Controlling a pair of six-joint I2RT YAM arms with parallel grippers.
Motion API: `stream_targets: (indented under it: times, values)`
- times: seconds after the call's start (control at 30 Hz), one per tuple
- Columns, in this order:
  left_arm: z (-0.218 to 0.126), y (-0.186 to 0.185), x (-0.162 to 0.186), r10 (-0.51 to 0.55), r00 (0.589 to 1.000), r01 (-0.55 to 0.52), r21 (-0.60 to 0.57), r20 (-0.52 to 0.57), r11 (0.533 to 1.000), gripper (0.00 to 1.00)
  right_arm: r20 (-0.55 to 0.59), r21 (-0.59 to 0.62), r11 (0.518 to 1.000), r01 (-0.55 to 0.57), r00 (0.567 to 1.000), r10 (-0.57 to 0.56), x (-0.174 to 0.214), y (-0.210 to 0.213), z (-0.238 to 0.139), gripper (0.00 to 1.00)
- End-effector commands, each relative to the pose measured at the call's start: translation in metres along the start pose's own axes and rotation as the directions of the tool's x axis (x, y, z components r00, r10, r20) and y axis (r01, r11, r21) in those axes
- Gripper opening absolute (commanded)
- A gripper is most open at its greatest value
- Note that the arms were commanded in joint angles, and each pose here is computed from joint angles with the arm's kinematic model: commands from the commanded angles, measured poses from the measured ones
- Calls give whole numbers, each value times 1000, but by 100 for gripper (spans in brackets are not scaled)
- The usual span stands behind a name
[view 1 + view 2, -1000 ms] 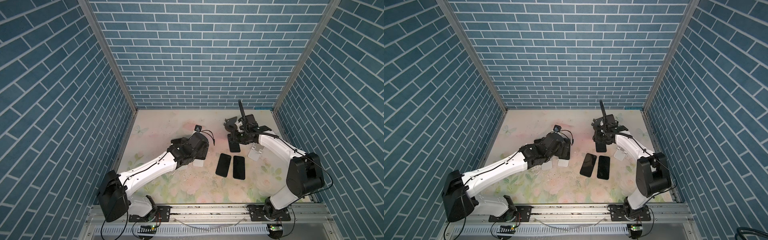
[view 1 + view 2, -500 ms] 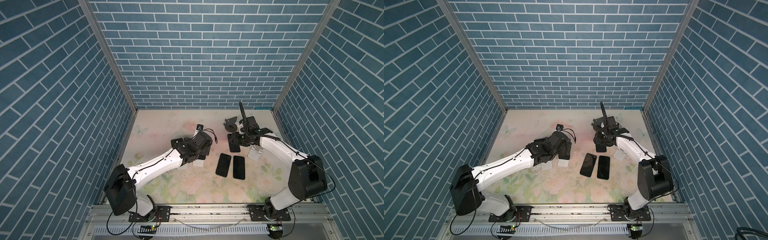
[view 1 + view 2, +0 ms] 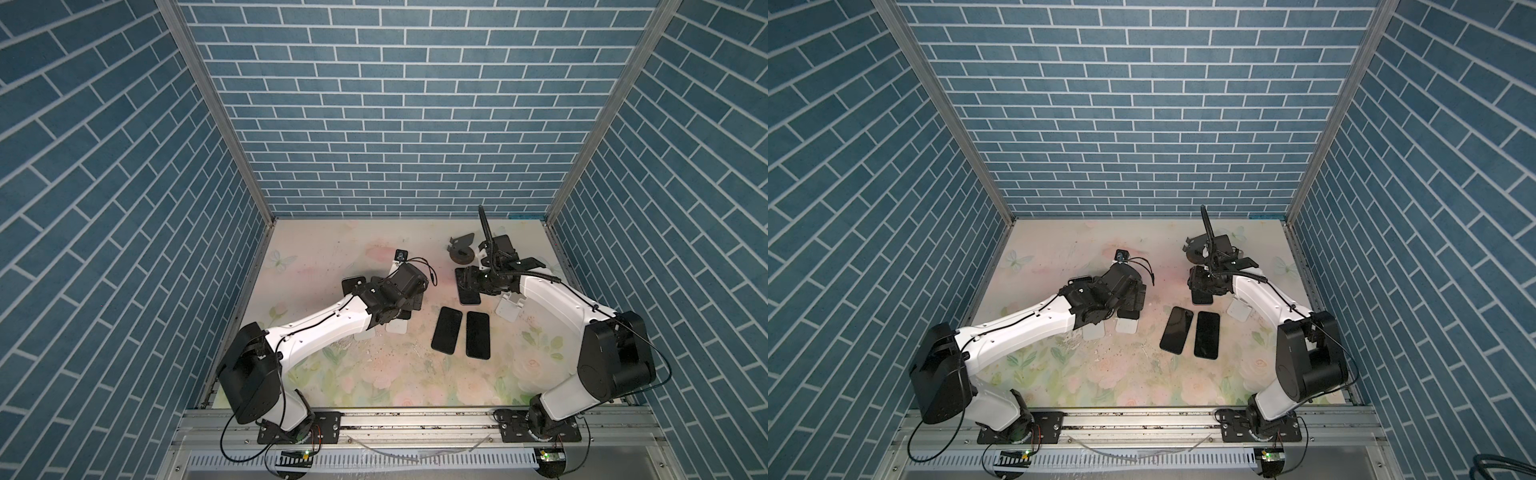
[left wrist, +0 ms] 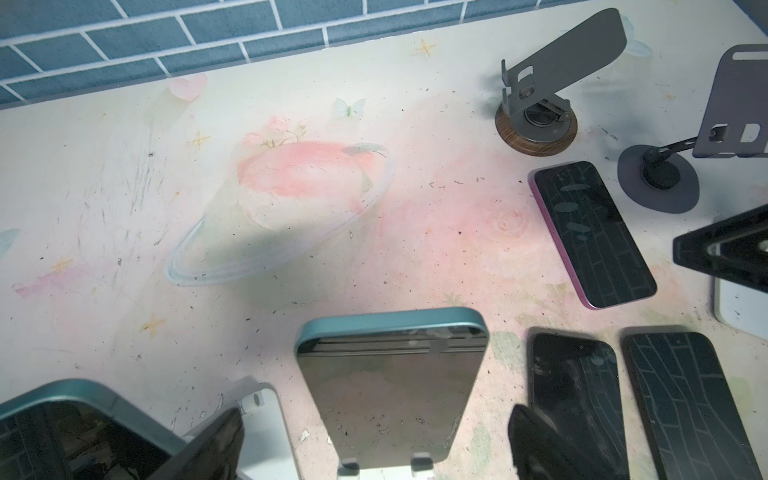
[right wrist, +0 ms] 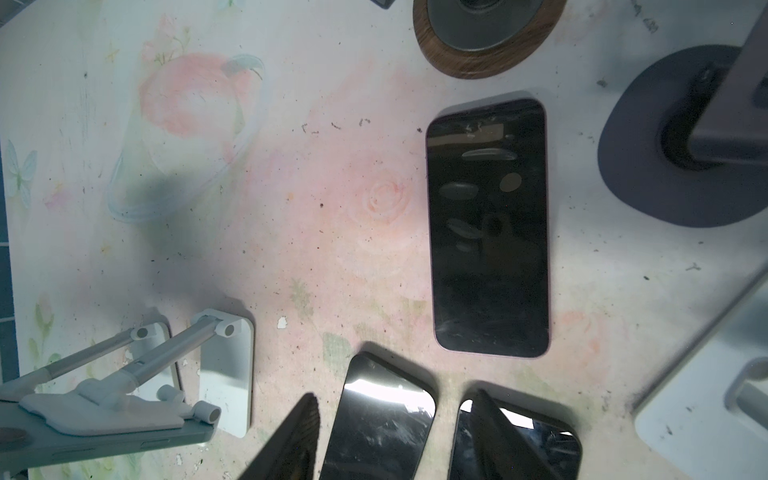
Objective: Remove the phone from the phone stand
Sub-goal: 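Lower the left gripper and close it on the teal-edged phone's top edge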
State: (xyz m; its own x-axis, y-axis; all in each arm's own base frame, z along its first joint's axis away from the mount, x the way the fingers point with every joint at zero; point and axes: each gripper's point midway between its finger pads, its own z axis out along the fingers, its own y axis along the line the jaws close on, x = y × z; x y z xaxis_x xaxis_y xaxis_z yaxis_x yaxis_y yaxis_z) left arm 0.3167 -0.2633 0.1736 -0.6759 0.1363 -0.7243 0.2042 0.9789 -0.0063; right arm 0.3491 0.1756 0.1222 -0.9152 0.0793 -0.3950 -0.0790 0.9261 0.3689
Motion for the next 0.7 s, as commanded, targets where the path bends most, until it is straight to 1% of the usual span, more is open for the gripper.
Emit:
stream_targets:
  times: [0.0, 0.33, 0.67]
  values:
    - [1, -10, -8, -13, 1000, 13, 18, 6, 1000, 100, 12, 7, 999, 46, 999, -46, 4, -2, -5, 60]
    - [15, -16, -7, 9, 999, -10, -12, -32, 1000, 100, 15, 22, 998, 63, 998, -63, 6, -4, -9, 60]
    - [22, -14, -9, 12, 999, -13, -50, -30, 999, 100, 10, 33, 997, 67, 998, -68, 5, -6, -8, 60]
